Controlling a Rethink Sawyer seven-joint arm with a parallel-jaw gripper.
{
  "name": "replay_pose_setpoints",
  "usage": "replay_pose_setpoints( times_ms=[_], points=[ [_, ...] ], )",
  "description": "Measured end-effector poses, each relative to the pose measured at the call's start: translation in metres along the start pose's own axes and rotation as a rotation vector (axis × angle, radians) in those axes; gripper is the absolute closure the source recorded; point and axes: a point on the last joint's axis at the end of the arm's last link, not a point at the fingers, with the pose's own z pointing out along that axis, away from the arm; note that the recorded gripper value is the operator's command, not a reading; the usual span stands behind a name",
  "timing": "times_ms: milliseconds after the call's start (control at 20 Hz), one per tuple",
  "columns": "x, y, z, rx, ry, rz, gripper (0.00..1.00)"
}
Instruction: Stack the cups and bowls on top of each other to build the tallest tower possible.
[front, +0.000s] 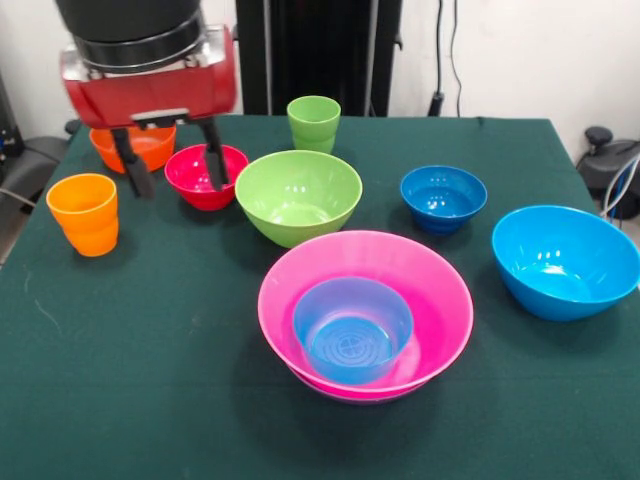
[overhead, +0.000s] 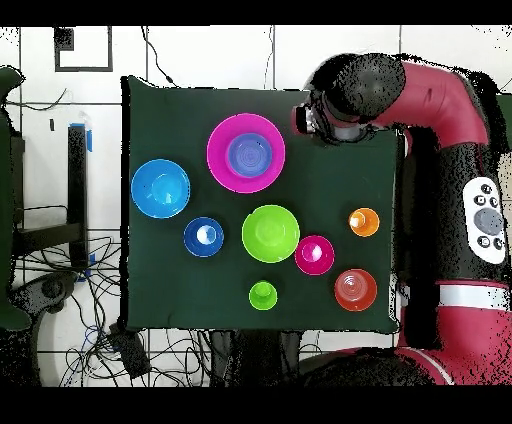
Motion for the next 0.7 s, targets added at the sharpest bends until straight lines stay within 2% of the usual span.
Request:
replay_pose_setpoints(
  times_ms=[250,700],
  points=[
    [-0.007,-0.020,-0.004,0.030,0.001,0.009,0.00],
    [-0.009,-0.032,-0.010,0.053,-0.010,0.020,0.00]
  ],
)
